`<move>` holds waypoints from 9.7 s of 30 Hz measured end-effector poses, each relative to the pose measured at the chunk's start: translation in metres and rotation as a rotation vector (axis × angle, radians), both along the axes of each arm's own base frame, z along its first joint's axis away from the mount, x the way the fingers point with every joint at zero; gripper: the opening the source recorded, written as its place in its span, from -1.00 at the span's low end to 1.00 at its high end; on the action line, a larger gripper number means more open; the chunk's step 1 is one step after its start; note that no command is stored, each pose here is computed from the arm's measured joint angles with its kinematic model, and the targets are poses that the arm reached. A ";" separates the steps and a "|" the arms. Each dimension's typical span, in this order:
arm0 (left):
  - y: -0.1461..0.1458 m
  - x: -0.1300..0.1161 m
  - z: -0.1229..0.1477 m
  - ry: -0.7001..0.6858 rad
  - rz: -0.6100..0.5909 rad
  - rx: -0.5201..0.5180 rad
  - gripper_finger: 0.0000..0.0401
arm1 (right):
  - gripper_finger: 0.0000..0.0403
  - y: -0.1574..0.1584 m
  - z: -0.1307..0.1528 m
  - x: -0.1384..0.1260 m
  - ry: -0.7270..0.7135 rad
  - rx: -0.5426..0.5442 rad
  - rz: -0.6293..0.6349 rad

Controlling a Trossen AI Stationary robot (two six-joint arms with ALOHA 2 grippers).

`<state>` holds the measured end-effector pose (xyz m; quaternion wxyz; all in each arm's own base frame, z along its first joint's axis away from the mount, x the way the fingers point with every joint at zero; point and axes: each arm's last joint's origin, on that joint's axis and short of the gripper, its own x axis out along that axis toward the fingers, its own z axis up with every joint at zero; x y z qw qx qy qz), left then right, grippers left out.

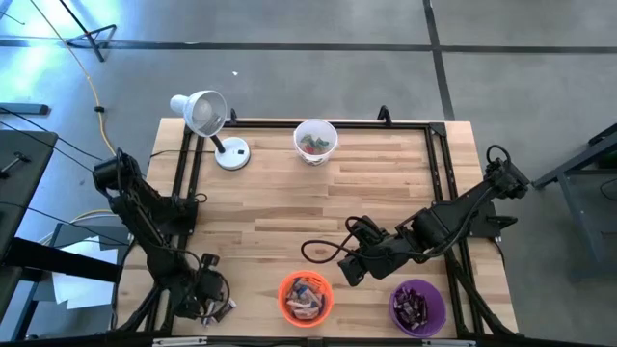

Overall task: Organize candy in baskets
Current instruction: Put the dark brown chocolate bar into the dark purple bucket, then put the white chocolate bar into the orange bucket

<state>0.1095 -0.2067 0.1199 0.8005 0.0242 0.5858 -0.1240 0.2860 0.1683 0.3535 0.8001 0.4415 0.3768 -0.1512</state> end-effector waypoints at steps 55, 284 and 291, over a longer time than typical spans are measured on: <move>0.043 0.076 0.149 -0.656 0.437 -0.368 -0.97 | -0.30 -0.001 0.000 0.001 -0.004 0.013 -0.041; 0.035 -0.008 0.139 0.061 0.470 -0.322 -0.35 | -0.06 0.100 0.039 -0.028 0.062 0.205 -0.019; 0.034 -0.010 0.137 -0.028 0.448 -0.284 -0.35 | -0.06 0.101 0.040 -0.027 0.057 0.212 -0.018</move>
